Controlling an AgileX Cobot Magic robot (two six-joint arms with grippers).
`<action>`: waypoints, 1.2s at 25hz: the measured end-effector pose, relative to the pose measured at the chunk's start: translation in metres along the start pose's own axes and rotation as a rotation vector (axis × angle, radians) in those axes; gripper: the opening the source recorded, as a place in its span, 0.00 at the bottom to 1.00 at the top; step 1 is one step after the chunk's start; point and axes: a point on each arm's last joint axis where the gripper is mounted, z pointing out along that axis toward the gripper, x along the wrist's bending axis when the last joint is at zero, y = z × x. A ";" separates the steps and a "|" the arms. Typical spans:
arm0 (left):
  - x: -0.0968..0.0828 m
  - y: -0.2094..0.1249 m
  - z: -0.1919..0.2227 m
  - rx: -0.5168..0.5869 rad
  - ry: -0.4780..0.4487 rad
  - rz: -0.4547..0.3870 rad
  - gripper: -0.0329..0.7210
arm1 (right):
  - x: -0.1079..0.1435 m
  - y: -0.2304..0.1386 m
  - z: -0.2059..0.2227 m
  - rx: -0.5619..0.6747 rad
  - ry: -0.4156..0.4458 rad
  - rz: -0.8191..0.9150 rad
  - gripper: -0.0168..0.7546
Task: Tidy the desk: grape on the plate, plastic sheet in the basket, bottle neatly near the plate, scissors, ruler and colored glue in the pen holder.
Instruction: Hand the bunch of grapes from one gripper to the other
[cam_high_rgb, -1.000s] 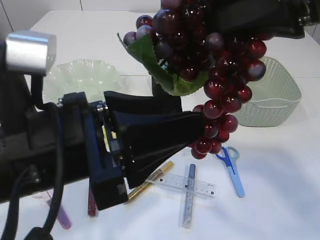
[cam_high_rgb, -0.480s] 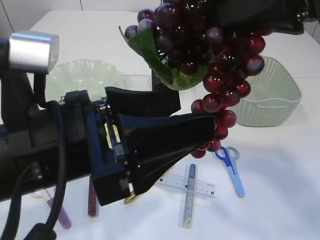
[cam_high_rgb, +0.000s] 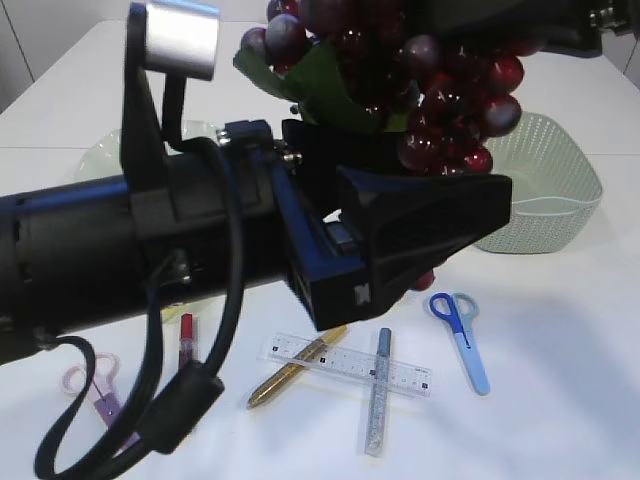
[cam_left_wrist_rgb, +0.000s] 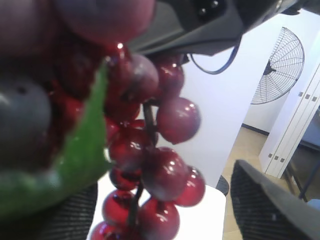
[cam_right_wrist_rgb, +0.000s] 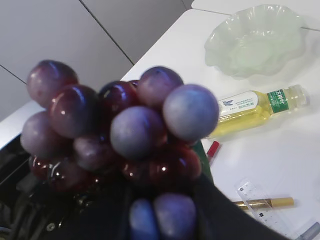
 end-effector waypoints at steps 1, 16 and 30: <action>0.000 0.001 0.003 0.001 -0.001 0.003 0.85 | 0.000 0.000 0.000 -0.001 0.001 0.000 0.27; 0.018 0.002 0.043 0.000 0.008 0.006 0.83 | 0.002 0.001 0.000 -0.013 0.018 -0.001 0.27; 0.019 0.001 0.045 0.007 0.013 0.004 0.32 | 0.000 0.001 -0.001 0.001 -0.008 -0.032 0.27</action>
